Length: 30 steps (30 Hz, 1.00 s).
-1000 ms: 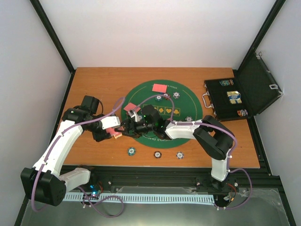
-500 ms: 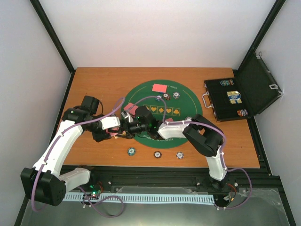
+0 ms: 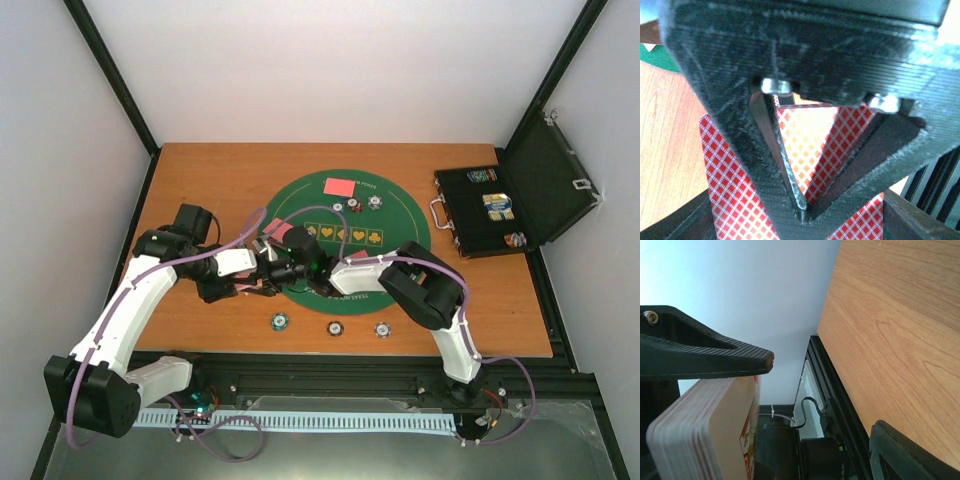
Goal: Distribute texas hold em gaming equipment
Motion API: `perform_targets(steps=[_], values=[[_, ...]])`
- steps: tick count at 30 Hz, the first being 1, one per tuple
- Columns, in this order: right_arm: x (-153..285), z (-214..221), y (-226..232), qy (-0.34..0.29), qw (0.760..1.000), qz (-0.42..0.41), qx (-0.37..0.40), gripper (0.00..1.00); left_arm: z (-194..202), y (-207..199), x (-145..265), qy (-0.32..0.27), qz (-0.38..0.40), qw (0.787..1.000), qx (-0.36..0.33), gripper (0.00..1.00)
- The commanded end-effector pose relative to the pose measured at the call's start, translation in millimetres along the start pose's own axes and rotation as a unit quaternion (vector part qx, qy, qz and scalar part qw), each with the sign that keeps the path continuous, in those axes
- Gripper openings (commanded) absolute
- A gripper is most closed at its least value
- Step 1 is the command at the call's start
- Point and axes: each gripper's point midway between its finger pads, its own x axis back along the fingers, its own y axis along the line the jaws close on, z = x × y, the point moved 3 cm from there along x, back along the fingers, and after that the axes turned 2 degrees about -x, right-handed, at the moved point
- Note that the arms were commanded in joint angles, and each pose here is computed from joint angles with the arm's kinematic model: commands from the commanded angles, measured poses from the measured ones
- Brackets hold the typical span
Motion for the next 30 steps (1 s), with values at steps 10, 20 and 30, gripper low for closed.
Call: perform_targets(steps=[10,20,30], values=[[25,6,-41,-0.005,0.998,0.055,-0.028,0.66,-12,5,13,-0.032,-0.021,0.999,-0.016,0.01],[32,6,-23,-0.009,0.998,0.067,-0.006,0.52,-11,6,9,-0.031,-0.02,0.999,-0.011,0.01],[41,6,-21,-0.01,0.996,0.086,0.001,0.38,-7,5,6,-0.024,-0.023,0.999,-0.015,0.01]])
